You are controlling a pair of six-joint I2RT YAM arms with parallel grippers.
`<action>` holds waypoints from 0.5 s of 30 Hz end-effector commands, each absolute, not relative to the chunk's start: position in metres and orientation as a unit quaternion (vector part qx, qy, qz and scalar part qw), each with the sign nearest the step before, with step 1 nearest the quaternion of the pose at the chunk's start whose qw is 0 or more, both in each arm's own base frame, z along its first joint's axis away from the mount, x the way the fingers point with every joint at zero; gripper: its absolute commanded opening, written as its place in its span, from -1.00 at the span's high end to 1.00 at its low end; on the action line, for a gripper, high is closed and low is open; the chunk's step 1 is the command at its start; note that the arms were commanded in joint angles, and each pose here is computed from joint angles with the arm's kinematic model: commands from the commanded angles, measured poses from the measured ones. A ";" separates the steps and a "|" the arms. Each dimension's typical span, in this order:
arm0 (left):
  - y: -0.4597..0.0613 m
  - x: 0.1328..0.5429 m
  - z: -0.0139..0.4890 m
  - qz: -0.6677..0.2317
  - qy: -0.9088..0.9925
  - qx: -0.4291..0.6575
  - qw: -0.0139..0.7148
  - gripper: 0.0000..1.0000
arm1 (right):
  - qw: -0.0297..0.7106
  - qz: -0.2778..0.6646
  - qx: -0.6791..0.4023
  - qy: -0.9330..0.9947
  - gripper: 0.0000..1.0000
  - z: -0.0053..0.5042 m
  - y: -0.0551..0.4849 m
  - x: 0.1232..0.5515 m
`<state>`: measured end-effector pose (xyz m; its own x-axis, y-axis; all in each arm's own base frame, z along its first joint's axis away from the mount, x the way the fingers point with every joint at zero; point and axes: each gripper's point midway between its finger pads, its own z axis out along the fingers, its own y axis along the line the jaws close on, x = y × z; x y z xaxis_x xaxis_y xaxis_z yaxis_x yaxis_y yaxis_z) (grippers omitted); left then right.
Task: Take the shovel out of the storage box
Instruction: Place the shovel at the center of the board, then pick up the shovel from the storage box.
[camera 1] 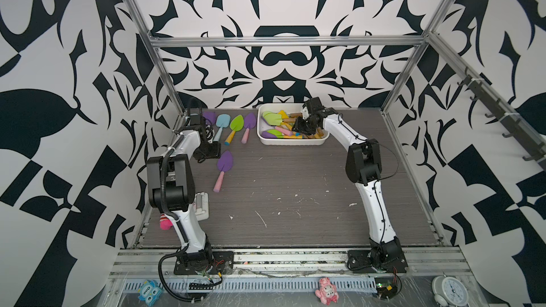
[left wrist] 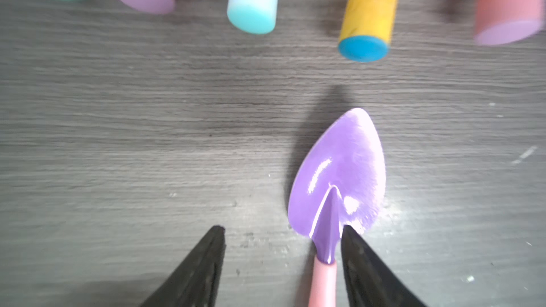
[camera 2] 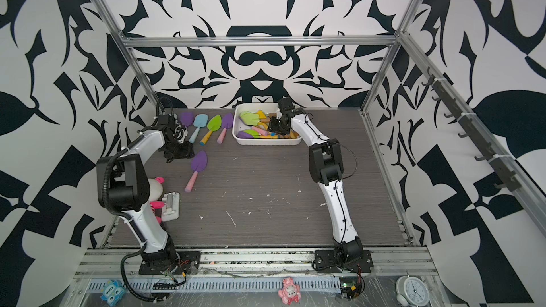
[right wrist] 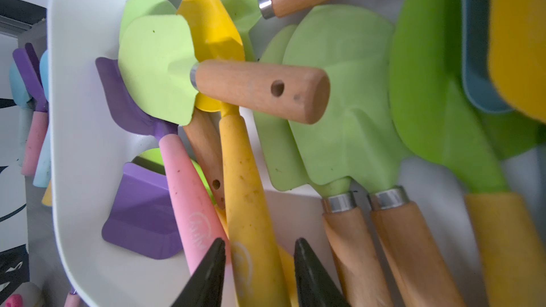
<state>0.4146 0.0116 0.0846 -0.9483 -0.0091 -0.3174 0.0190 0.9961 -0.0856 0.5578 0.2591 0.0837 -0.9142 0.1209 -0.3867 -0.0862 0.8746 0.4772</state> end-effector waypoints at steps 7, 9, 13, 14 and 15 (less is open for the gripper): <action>-0.002 0.416 0.179 -0.092 0.962 -0.052 0.250 -0.45 | 0.199 0.270 0.002 0.942 0.41 0.089 0.274 0.560; -0.012 0.417 0.199 -0.104 0.954 -0.052 0.276 -0.47 | 0.200 0.275 0.000 0.940 0.56 0.095 0.275 0.558; -0.038 0.418 0.232 -0.136 0.937 -0.049 0.318 -0.47 | 0.210 0.280 -0.001 0.937 0.78 0.113 0.273 0.552; -0.045 0.418 0.238 -0.146 0.933 -0.046 0.325 -0.47 | 0.217 0.279 -0.001 0.935 0.84 0.122 0.271 0.551; -0.054 0.417 0.244 -0.154 0.930 -0.042 0.331 -0.47 | 0.222 0.277 -0.002 0.935 0.88 0.128 0.270 0.549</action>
